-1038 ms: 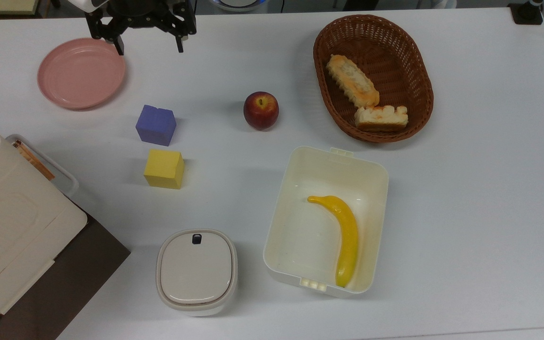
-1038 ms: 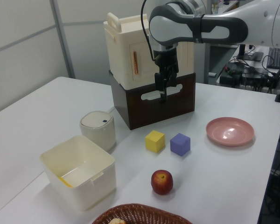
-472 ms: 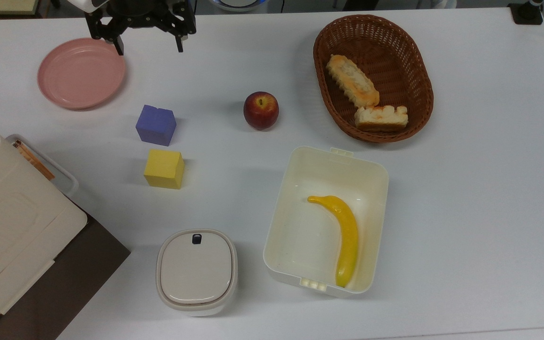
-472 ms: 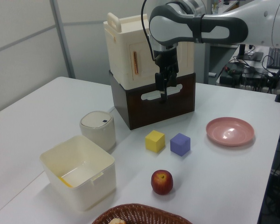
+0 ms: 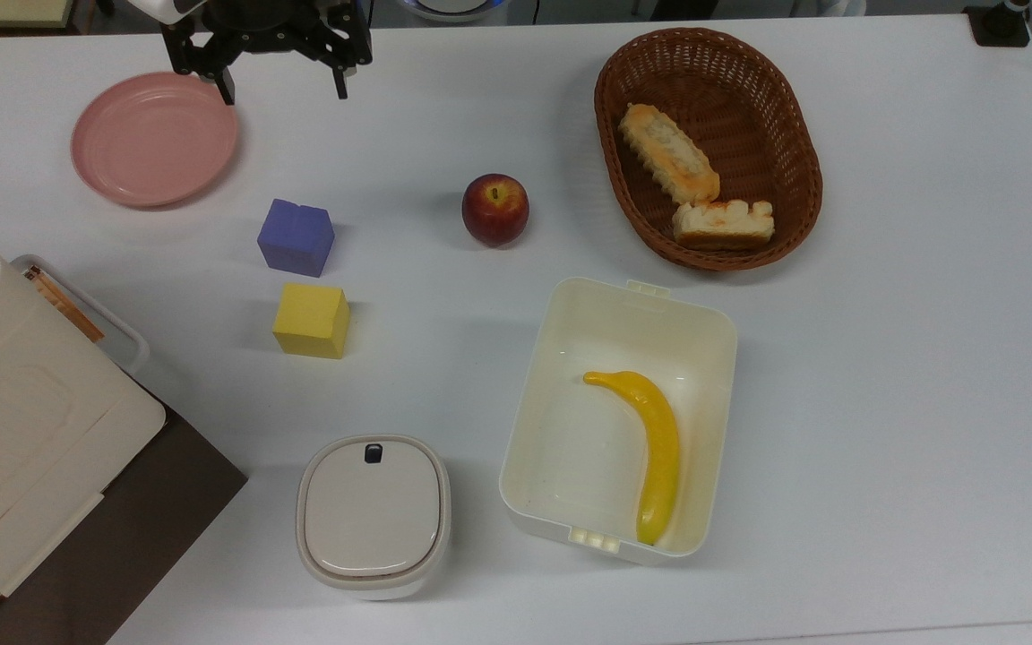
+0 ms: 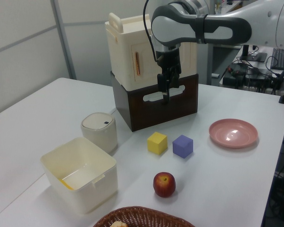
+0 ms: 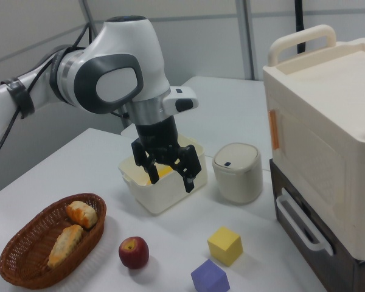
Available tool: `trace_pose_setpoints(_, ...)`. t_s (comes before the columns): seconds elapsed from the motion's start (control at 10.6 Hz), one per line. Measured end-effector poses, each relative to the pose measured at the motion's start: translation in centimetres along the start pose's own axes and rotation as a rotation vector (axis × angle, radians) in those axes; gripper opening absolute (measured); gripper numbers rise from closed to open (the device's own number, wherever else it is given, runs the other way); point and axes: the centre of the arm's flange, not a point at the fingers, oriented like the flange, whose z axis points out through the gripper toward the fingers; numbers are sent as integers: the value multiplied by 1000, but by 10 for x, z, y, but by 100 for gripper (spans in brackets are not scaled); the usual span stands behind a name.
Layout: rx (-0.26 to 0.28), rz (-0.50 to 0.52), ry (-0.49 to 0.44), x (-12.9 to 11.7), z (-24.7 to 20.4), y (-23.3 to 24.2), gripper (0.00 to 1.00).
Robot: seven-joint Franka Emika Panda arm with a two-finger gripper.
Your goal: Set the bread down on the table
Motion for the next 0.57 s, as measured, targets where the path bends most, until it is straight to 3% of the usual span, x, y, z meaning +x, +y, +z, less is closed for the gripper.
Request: trace_pose_setpoints(0.57, 4, -19, -10, 2, 3, -10, 100)
